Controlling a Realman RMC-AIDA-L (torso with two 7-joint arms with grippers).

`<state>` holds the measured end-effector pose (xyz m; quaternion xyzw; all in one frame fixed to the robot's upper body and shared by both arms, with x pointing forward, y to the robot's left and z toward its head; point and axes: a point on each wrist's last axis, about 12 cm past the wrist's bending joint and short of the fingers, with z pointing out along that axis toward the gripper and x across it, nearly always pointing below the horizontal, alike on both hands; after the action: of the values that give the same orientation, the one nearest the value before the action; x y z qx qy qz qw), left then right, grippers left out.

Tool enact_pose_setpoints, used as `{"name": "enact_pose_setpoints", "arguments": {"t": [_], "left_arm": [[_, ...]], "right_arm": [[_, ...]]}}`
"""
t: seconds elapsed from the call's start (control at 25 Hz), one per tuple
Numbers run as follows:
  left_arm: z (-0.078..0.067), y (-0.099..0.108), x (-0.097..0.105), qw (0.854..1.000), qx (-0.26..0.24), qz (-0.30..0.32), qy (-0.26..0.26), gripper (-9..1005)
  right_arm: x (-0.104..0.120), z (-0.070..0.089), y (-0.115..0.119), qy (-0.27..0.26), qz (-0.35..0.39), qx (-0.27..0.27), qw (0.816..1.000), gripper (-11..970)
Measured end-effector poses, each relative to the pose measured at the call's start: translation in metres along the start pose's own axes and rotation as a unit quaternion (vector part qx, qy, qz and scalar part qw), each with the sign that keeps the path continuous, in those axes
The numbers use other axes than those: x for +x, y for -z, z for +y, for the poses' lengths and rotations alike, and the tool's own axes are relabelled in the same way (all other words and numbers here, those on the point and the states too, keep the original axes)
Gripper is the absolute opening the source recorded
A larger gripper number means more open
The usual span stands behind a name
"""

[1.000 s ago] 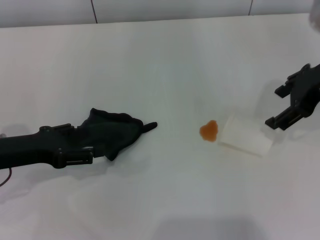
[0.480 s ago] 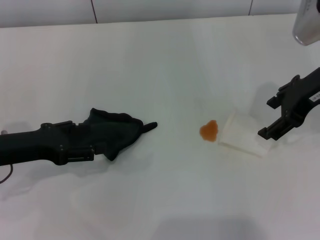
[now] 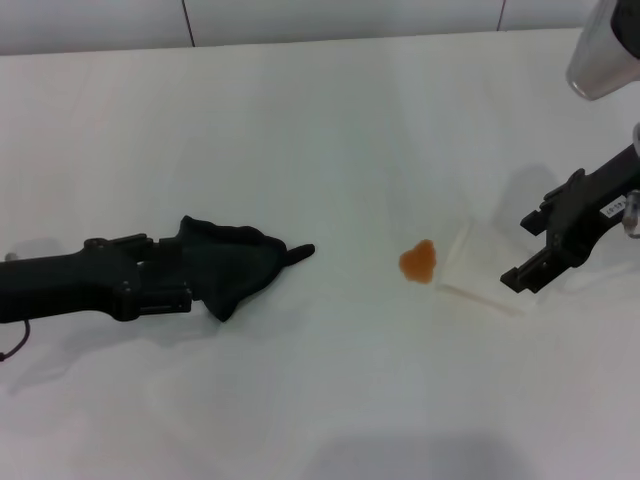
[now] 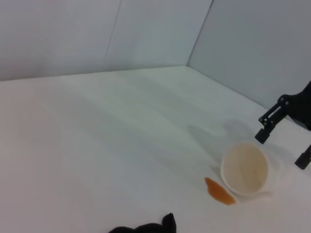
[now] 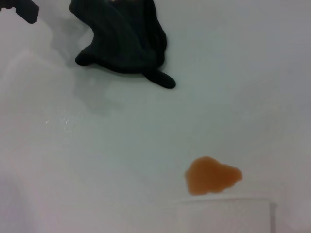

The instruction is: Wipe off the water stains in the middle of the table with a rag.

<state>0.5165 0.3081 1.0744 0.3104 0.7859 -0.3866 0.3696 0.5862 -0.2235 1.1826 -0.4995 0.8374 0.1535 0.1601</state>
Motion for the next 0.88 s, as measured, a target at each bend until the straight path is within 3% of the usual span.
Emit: {"name": "enact_pose_setpoints", "arguments": {"t": [0.88], "left_arm": [[0.001,-0.002,-0.001,1.0,-0.003,0.001,-0.001,875]], "right_arm": [[0.004,-0.003,-0.016,-0.006,0.006,0.004,1.0,842]]}}
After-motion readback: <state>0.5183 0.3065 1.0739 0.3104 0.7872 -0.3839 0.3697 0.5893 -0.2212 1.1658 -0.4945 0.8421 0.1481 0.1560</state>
